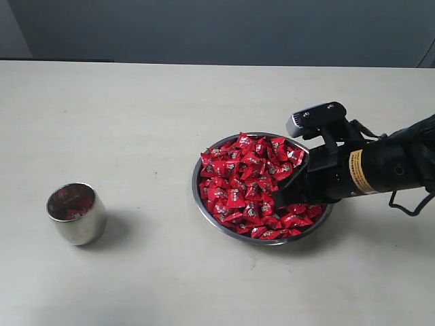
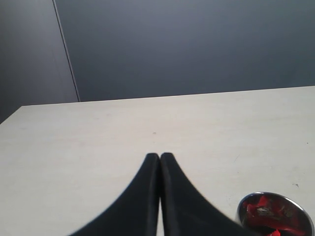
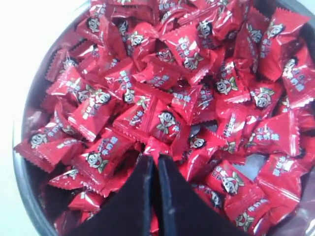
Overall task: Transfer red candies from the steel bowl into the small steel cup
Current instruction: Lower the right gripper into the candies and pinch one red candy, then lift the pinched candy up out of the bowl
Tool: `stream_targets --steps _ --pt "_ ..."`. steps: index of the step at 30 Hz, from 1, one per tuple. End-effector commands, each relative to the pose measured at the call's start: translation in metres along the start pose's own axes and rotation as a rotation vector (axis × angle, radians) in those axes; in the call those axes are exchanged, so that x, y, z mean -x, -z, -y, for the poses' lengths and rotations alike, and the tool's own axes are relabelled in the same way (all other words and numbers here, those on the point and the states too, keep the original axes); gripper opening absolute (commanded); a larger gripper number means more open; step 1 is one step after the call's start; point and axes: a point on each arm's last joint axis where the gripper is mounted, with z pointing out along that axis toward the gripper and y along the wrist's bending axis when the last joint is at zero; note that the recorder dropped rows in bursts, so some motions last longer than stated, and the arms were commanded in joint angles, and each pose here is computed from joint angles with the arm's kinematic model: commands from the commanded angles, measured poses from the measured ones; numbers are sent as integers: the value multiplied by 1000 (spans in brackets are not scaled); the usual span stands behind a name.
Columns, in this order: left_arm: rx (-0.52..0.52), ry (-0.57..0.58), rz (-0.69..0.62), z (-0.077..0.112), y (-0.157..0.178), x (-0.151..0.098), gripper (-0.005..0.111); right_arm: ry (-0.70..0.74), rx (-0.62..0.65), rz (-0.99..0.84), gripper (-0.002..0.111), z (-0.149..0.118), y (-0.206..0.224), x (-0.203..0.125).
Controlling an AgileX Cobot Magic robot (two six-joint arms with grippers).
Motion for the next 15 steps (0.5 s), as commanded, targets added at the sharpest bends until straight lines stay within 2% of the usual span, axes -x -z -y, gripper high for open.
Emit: stream_targets --steps 1,8,15 --pt "1 0 6 0 0 -1 0 7 -15 42 -1 -1 9 6" --pt "1 0 8 0 0 0 0 21 -50 129 -1 -4 30 17" --pt "1 0 8 0 0 0 0 50 -117 288 -1 -12 71 29"
